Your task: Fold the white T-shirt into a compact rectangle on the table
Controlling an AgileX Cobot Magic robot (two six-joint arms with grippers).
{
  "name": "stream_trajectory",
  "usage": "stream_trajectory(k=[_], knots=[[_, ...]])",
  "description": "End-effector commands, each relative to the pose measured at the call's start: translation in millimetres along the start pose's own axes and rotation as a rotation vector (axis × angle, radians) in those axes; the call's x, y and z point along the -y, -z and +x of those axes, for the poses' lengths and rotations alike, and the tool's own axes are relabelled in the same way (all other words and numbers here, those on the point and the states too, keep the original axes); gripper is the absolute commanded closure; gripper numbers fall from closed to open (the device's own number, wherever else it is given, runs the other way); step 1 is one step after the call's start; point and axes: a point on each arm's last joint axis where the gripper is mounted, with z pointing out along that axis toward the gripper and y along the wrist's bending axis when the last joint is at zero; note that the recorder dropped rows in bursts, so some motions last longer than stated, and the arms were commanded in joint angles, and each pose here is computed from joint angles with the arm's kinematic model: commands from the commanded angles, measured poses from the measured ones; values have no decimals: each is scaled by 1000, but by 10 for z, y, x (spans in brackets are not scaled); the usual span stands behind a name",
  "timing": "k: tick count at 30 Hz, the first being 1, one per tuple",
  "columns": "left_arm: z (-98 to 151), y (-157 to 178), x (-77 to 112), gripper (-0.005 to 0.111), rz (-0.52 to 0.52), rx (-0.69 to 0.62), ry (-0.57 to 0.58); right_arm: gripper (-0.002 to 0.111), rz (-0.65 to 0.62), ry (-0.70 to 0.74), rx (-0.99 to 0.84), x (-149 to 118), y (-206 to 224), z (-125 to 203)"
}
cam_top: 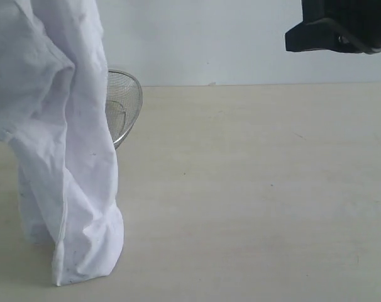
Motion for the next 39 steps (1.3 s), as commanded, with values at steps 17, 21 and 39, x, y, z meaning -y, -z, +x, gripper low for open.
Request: stream_trajectory(k=[17, 21, 39], knots=[[501, -1209, 89, 102, 256, -232, -3, 108, 6, 37, -21, -7, 29, 28], [580, -1374, 13, 102, 262, -265, 11, 108, 23, 39, -22, 13, 24, 29], [1129, -2228, -17, 102, 360, -455, 56, 108, 40, -137, -114, 418, -621, 399]])
